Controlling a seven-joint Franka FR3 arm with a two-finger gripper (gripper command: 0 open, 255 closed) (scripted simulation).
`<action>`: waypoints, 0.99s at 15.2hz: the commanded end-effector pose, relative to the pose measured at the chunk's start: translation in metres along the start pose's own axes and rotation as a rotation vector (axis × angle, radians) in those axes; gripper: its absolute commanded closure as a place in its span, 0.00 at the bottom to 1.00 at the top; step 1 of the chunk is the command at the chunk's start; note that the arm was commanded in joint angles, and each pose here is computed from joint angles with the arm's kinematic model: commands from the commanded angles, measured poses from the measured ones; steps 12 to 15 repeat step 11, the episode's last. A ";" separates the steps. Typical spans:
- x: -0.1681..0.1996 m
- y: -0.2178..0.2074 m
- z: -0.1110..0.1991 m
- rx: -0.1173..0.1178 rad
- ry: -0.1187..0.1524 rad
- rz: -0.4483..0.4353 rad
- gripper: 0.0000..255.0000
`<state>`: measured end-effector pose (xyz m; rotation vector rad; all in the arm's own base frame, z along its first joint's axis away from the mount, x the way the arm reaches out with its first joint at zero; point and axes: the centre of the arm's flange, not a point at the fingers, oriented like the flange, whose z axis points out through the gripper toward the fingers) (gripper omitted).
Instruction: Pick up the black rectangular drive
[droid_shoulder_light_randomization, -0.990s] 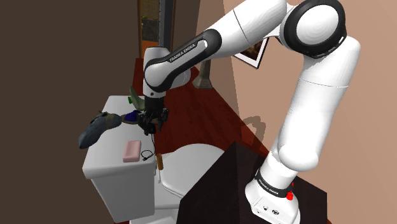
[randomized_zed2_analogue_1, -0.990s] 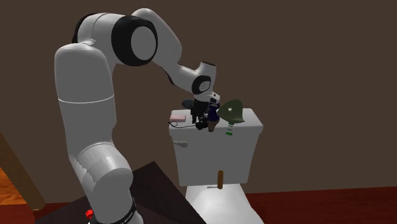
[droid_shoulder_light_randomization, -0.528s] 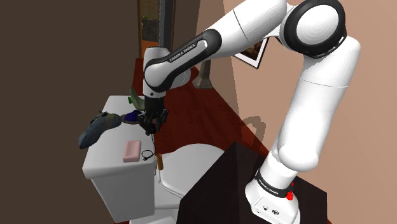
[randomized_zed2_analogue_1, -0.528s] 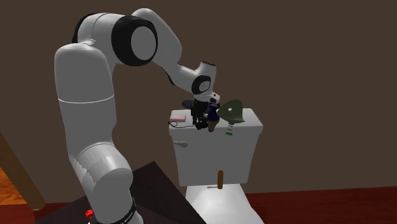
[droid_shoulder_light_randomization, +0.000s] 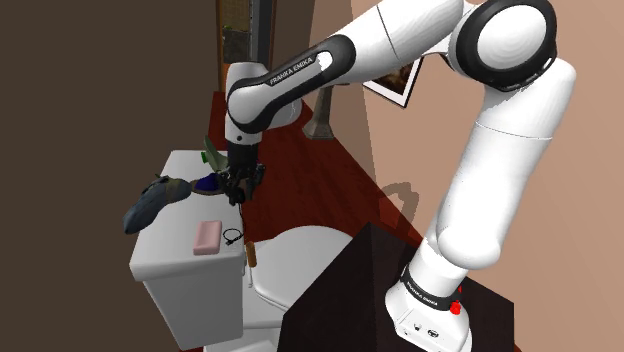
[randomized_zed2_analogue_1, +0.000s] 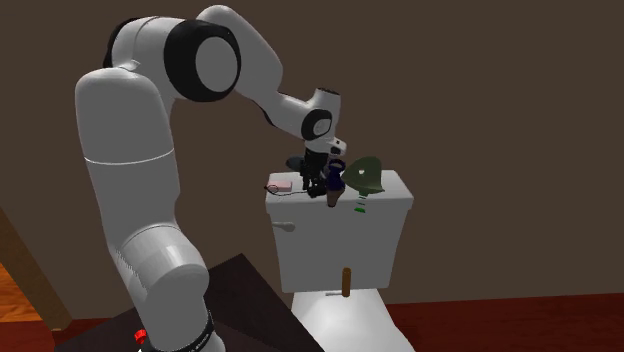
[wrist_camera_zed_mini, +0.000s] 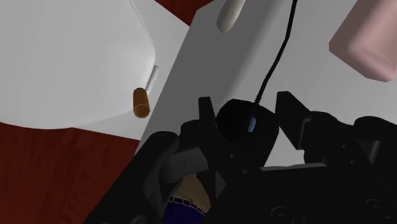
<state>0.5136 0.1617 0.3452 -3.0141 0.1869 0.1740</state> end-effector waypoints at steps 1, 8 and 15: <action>-0.001 -0.002 -0.011 0.000 0.000 0.000 1.00; -0.006 -0.006 -0.048 0.000 0.000 0.000 1.00; -0.006 -0.007 -0.054 0.000 0.000 0.000 1.00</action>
